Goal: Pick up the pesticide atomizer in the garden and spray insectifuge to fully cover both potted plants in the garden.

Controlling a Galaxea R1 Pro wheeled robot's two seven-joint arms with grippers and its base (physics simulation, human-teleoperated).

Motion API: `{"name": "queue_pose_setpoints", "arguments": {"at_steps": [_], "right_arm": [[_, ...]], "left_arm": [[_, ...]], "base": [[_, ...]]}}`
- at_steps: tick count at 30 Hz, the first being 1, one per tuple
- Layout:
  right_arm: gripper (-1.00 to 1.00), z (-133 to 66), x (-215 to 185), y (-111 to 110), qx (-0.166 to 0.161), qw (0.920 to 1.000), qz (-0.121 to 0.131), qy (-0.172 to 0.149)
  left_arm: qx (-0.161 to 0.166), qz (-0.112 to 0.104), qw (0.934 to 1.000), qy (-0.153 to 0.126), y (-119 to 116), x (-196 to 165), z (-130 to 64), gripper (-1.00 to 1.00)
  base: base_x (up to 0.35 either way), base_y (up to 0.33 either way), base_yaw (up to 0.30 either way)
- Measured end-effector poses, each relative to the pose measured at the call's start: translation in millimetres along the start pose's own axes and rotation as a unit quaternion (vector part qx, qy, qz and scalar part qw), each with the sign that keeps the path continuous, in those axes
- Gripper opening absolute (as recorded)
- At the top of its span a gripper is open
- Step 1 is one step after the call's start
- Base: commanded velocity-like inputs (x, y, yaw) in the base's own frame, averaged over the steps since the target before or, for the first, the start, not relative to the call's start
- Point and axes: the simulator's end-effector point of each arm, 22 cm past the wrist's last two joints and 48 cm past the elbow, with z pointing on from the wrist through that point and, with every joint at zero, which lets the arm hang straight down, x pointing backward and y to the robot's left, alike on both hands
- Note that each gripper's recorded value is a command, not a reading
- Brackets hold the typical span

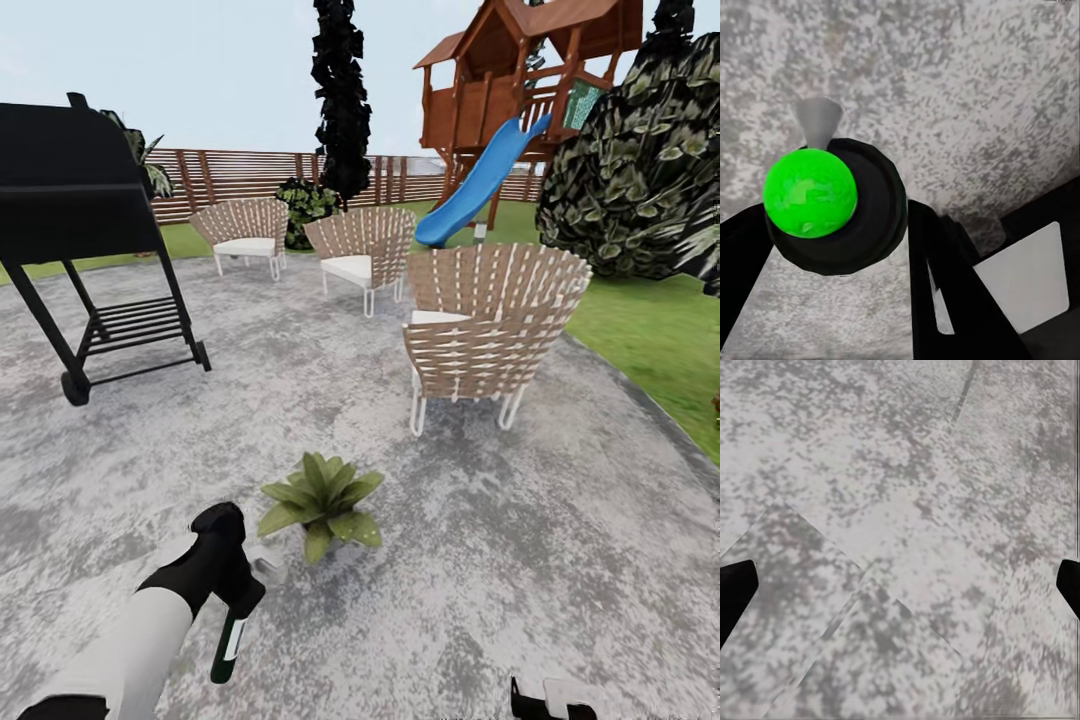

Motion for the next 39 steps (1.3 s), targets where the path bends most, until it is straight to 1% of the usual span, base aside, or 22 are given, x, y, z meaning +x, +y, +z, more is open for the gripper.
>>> {"name": "queue_pose_setpoints", "arguments": {"at_steps": [3,6,7,9,10,13,17,21,25,29,31,36,39], "right_arm": [[1.0,0.2,-0.2,-1.0,0.001,1.0,-0.001,0.0],[1.0,0.3,0.1,-1.8,0.0,1.0,-0.001,0.0],[1.0,0.4,0.5,-3.2,0.001,1.0,-0.002,0.0],[1.0,0.7,1.7,-7.6,0.002,1.0,-0.005,0.001],[1.0,0.8,2.0,-8.4,0.002,1.0,-0.006,0.002],[1.0,0.9,2.2,-9.4,0.003,1.0,-0.006,0.002],[1.0,0.9,2.4,-9.8,0.003,1.0,-0.007,0.002],[1.0,1.3,1.7,-13.2,0.005,1.0,-0.007,0.001],[1.0,1.8,1.2,-14.8,0.006,1.0,-0.007,0.001],[1.0,2.6,0.3,-18.8,0.009,0.9999,-0.008,0.0],[1.0,2.9,0.1,-20.7,0.01,0.9999,-0.009,-0.001],[1.0,3.4,-0.1,-24.3,0.012,0.9999,-0.011,-0.001],[1.0,3.6,-0.2,-25.7,0.013,0.9999,-0.011,-0.001]], "left_arm": [[-0.004,0.006,1.0,-0.001,-4.9,-3.4,1.4,-1.0],[-0.027,0.009,0.9996,-0.007,3.8,-8.2,-2.9,-1.0],[-0.04,0.009,0.9991,-0.012,9.6,-11.5,-7.0,-1.0],[-0.078,0.01,0.9963,-0.035,26.9,-24.1,-23.5,-1.0],[-0.088,0.008,0.9953,-0.042,31.8,-27.4,-28.7,-1.0],[-0.095,0.002,0.9943,-0.048,37.2,-29.2,-33.4,-1.0],[-0.095,0.0,0.9942,-0.05,37.1,-29.4,-33.8,-1.0],[-0.097,0.001,0.9941,-0.047,37.4,-27.1,-32.4,-1.0],[-0.098,-0.001,0.9942,-0.044,40.3,-24.1,-31.2,-1.0],[-0.081,0.001,0.9958,-0.042,26.0,-24.9,-23.4,-1.0],[-0.078,0.002,0.9961,-0.041,22.2,-23.9,-20.4,-1.0],[-0.074,0.003,0.9965,-0.041,17.4,-24.4,-18.2,-1.0],[-0.076,0.004,0.9963,-0.039,18.4,-23.9,-18.1,-1.0]], "base": [[0.001,0.0,-0.158],[0.0,0.0,-0.035],[0.0,0.0,-0.011],[0.0,0.0,-0.004],[0.0,0.0,-0.002],[0.0,0.0,0.0],[0.019,0.0,0.0],[0.241,0.0,0.0],[0.063,0.0,0.0],[0.009,0.0,0.0],[0.002,0.0,0.0],[0.0,0.0,-0.004],[0.0,0.0,-0.174]]}}
